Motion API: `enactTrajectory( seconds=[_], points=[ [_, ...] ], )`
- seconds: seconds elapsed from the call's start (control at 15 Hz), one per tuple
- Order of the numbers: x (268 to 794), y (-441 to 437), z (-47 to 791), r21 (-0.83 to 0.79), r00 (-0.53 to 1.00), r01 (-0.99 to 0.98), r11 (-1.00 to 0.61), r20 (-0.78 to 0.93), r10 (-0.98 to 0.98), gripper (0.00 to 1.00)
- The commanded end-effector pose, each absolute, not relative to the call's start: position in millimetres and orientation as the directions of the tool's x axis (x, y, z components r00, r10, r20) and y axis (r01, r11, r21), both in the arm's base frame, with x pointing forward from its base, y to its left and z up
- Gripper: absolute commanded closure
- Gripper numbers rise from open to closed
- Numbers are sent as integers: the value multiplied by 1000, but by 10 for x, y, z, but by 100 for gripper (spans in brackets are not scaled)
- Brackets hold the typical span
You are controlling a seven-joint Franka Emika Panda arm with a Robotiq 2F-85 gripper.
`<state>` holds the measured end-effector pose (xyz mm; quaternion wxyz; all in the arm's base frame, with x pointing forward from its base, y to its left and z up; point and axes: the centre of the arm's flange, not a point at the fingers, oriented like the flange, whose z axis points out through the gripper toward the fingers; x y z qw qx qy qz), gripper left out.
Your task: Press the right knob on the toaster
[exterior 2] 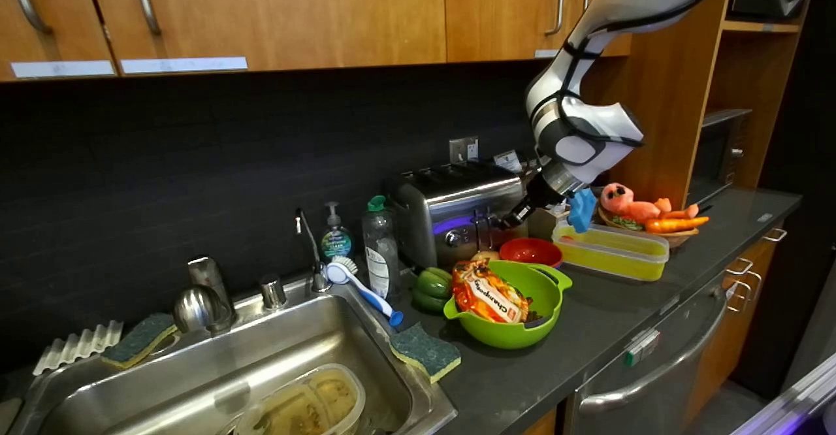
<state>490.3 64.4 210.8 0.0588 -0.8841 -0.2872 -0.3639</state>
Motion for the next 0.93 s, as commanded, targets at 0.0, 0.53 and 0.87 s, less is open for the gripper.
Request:
enactTrajectory(
  seconds=[0.0, 0.53, 0.87],
  points=[
    [4892, 694, 2191, 120, 572, 537, -835, 675, 465, 100],
    [4908, 637, 2234, 134, 576, 528, -839, 670, 469, 100],
    [4917, 645, 2237, 136, 575, 529, -837, 668, 472, 100]
  ],
)
